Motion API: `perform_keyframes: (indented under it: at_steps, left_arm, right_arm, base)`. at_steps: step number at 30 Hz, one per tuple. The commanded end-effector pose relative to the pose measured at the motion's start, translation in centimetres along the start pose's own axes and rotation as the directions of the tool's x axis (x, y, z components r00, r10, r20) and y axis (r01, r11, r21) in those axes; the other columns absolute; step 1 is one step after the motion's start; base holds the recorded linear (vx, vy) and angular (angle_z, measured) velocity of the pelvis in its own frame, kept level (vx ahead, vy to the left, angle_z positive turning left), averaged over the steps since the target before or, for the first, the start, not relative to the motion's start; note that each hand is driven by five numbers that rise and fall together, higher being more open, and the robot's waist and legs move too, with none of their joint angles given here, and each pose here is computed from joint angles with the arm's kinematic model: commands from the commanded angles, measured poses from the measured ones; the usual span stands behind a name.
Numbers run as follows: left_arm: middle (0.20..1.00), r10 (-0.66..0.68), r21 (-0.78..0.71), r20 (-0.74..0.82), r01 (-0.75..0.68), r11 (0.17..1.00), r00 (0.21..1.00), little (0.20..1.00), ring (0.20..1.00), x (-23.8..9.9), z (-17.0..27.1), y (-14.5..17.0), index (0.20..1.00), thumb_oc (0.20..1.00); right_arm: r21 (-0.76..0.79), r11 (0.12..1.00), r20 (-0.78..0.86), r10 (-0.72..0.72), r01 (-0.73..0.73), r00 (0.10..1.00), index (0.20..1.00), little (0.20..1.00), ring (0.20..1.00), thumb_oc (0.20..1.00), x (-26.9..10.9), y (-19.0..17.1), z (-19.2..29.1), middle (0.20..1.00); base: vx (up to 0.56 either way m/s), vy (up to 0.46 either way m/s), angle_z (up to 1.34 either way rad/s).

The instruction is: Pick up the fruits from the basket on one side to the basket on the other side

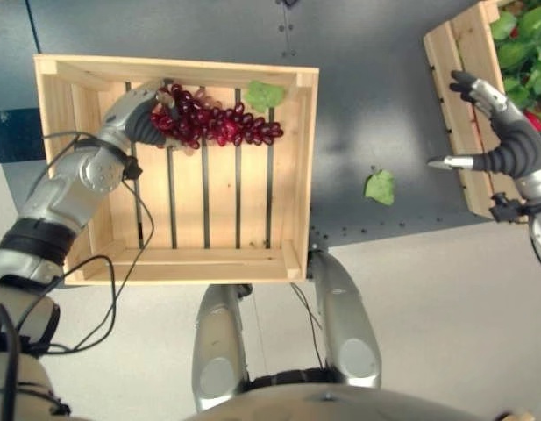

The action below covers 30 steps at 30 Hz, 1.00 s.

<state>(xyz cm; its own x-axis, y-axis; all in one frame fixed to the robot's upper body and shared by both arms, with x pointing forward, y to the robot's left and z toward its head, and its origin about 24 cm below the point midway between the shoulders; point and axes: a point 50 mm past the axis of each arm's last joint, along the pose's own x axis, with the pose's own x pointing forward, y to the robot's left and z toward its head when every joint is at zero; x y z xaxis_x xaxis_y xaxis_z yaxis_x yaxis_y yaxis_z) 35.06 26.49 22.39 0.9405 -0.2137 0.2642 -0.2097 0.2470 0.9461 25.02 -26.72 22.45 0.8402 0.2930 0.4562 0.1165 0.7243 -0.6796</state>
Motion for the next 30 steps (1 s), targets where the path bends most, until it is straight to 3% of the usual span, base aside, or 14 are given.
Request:
perform_keyframes:
  at_steps: [1, 11, 19, 27, 30]
  left_arm:
    - [1.000, 0.087, 0.061, 0.074, -0.091, 0.994, 0.994, 1.000, 1.000, 0.8, 1.3, 2.3, 1.000, 1.000]
    - [1.000, 0.068, 0.119, 0.118, -0.082, 0.990, 0.991, 1.000, 1.000, 2.3, 2.9, 1.9, 1.000, 1.000]
    - [1.000, -0.040, 0.194, 0.093, 0.021, 0.981, 0.995, 1.000, 1.000, 2.9, 3.0, -0.1, 1.000, 1.000]
    - [1.000, -0.240, 0.204, -0.107, 0.258, 0.944, 0.965, 1.000, 1.000, 1.0, -0.8, -4.7, 1.000, 1.000]
    - [1.000, -0.260, 0.211, -0.133, 0.284, 0.935, 0.956, 1.000, 1.000, 0.7, -1.2, -5.3, 1.000, 1.000]
  right_arm:
    - [0.012, 0.999, 0.164, -0.052, 0.051, 0.985, 1.000, 1.000, 1.000, 1.000, 0.7, -0.7, 2.6, 1.000]
    - [0.019, 0.999, 0.187, -0.041, 0.038, 0.981, 1.000, 1.000, 1.000, 1.000, 1.2, -0.3, 3.0, 1.000]
    - [0.018, 0.999, 0.222, -0.047, 0.044, 0.974, 1.000, 1.000, 1.000, 1.000, 1.5, -0.5, 3.7, 1.000]
    - [0.034, 0.998, 0.228, -0.055, 0.049, 0.972, 1.000, 1.000, 1.000, 1.000, 1.3, -0.8, 3.9, 1.000]
    - [0.033, 0.998, 0.225, -0.058, 0.052, 0.973, 1.000, 1.000, 1.000, 1.000, 1.2, -0.8, 3.9, 1.000]
  base:
    - [0.00, 0.000, 0.00]
    - [0.00, 0.007, -0.01]
    - [-0.01, 0.007, -0.03]
    - [-0.01, 0.008, -0.04]
    - [-0.01, -0.002, -0.02]
